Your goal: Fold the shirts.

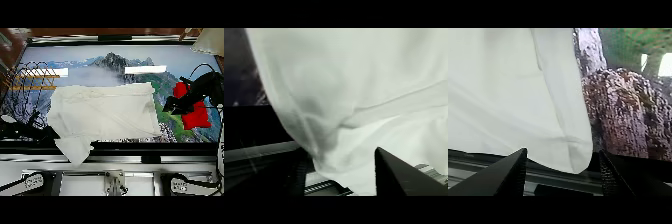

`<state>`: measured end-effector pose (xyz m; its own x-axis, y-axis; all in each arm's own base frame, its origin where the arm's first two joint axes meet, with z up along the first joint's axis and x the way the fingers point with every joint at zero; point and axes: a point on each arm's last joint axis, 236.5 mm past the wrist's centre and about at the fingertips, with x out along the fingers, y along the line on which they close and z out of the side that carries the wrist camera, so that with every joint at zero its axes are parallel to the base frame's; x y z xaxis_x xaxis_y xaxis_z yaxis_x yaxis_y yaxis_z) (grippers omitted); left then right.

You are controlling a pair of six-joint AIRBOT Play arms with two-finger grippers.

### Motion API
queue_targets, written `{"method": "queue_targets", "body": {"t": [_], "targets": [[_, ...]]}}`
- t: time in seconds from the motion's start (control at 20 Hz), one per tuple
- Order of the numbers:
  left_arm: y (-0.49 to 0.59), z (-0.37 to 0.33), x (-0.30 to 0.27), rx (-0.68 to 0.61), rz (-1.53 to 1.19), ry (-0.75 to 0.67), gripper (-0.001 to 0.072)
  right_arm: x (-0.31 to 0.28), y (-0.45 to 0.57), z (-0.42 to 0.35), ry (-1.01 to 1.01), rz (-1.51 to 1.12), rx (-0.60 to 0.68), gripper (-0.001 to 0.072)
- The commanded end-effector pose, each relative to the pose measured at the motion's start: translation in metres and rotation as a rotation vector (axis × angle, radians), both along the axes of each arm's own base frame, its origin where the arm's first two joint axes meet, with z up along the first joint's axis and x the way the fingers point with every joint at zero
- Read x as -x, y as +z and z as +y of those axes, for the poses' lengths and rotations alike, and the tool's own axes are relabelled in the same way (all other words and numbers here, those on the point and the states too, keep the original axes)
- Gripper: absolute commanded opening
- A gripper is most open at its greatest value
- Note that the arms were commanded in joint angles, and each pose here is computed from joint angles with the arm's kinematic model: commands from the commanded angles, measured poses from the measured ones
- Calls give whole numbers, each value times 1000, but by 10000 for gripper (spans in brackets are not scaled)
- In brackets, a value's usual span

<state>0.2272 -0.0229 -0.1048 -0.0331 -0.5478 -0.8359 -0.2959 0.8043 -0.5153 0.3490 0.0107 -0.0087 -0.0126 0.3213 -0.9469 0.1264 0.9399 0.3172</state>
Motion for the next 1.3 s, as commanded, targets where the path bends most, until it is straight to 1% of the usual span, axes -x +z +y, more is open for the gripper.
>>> {"method": "queue_targets", "body": {"t": [0.0, 0.05, 0.1, 0.15, 0.25, 0.3, 0.4, 0.55, 0.7, 0.9, 1.1, 1.25], "targets": [[-5, -4, -6, 1, -7, 6, 305, 4, 1, 3, -12, 19, -14, 573], [-4, -6, -7, 9, -10, 12, 144, 6, 0, 7, -8, 28, -30, 573], [-3, -7, -8, 15, -12, 16, 72, 12, -4, 14, 4, 45, -60, 598], [-3, -7, -9, 15, -14, 15, 40, 21, -12, 20, 18, 70, -86, 626], [-1, -7, -9, 18, -12, 12, 40, 47, -33, 34, 53, 149, -109, 626], [-1, -7, -9, 17, -14, 12, 40, 62, -43, 46, 101, 187, -120, 626], [-1, -7, -10, 16, -15, 13, 40, 81, -64, 56, 184, 218, -69, 626], [0, -8, -8, 22, -10, 9, 40, 75, -83, 51, 189, 179, 27, 626], [0, -8, -8, 21, -10, 9, 40, 68, -85, 47, 168, 152, 38, 626], [0, -7, -8, 21, -13, 6, 40, 71, -83, 47, 159, 166, 28, 625], [0, -6, -10, 16, -19, 8, 40, 92, -81, 70, 140, 267, -78, 621], [0, -7, -10, 18, -18, 7, 40, 107, -95, 72, 111, 317, -84, 407]]}}
